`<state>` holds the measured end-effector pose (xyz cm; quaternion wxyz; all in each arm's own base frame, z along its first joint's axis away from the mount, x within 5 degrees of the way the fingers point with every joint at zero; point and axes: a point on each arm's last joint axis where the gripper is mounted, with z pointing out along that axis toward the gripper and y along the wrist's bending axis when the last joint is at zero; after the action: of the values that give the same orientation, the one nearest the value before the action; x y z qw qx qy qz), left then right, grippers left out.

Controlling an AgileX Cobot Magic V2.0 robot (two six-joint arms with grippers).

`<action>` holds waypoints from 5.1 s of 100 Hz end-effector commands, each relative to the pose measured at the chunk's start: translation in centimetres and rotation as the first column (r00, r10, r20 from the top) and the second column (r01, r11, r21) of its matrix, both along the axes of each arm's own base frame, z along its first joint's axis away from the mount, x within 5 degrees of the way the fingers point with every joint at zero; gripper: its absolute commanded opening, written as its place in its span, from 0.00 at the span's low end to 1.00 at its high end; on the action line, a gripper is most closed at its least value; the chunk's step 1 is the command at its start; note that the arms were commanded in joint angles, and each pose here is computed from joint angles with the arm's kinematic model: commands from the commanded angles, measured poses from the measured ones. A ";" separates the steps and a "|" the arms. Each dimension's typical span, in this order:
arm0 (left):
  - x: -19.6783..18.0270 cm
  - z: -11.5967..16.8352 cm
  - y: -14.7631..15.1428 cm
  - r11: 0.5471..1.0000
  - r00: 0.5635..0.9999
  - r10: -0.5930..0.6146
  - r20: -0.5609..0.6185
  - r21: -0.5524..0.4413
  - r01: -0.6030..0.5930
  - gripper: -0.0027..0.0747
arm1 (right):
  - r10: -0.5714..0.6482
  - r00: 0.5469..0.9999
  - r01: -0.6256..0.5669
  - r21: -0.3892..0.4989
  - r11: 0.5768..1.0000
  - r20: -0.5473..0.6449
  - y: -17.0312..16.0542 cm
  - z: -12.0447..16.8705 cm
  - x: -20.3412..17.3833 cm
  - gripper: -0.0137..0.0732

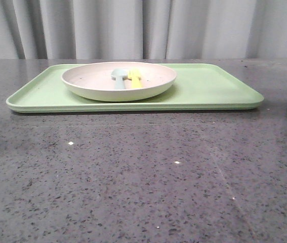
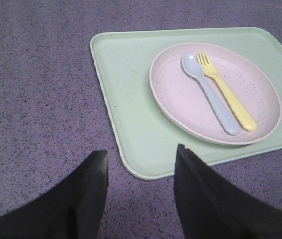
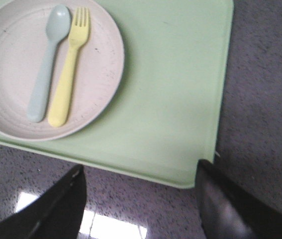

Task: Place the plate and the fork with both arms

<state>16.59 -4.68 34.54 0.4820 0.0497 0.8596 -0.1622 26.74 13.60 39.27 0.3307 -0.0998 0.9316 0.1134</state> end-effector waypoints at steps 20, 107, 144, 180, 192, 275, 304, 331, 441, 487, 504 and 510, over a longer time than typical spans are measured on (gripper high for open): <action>-1.3 1.8 0.3 0.999 0.995 0.015 0.099 -0.032 -0.012 0.44 | 0.080 0.992 -0.077 -0.028 0.997 0.094 4.9 1.5 4.5 0.70; -1.4 1.7 0.3 0.999 0.997 0.009 0.082 -0.034 -0.006 0.44 | 0.107 0.978 -0.122 -0.074 0.990 -0.181 11.7 -7.6 12.0 0.70; -1.4 1.7 0.2 0.999 0.997 0.008 0.080 -0.046 -0.005 0.44 | 0.114 0.978 -0.127 -0.065 0.990 -0.177 12.2 -8.1 12.3 0.69; -1.4 1.7 0.2 0.999 0.997 0.008 0.080 -0.046 -0.005 0.44 | 0.111 0.974 -0.128 -0.076 0.989 -0.198 12.3 -8.9 12.5 0.32; -1.4 1.7 0.2 0.999 0.997 0.008 0.080 -0.046 -0.005 0.44 | 0.111 0.974 -0.128 -0.076 0.989 -0.199 12.3 -8.9 12.5 0.19; -1.3 1.8 0.2 0.999 0.995 0.014 0.094 -0.049 -0.010 0.44 | 0.012 0.994 -0.031 -0.180 0.983 -0.106 7.2 -0.7 10.5 0.11; -1.3 1.8 0.2 0.999 0.995 0.014 0.094 -0.049 -0.010 0.44 | -0.100 0.985 0.071 -0.199 0.977 -0.139 1.6 -0.1 9.7 0.11; -1.4 1.7 0.2 0.999 0.997 0.009 0.080 -0.048 -0.005 0.44 | -0.124 0.967 0.081 -0.188 0.979 -0.225 0.3 -4.0 10.2 0.11; -1.4 1.7 0.2 0.998 0.997 0.008 0.078 -0.055 -0.004 0.44 | -0.051 0.956 0.025 -0.095 0.995 -0.290 2.1 -8.5 12.0 0.61; -1.4 2.0 0.2 0.997 0.994 0.019 0.103 -0.078 -0.010 0.44 | -0.044 0.974 0.030 -0.065 0.997 -0.224 1.5 -5.2 10.5 0.57; -1.9 2.7 0.3 0.996 0.987 0.031 0.156 -0.090 -0.017 0.44 | -0.039 0.986 0.033 -0.038 0.999 -0.163 0.8 -2.9 8.4 0.57; -2.1 2.9 0.4 0.996 0.985 0.033 0.170 -0.093 -0.017 0.44 | -0.039 0.990 0.036 -0.026 0.999 -0.136 0.4 -2.5 7.4 0.57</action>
<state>14.61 -4.47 35.50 0.5059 0.0479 0.8427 -0.1781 36.10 14.92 33.14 0.1994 -0.0757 0.9734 0.0835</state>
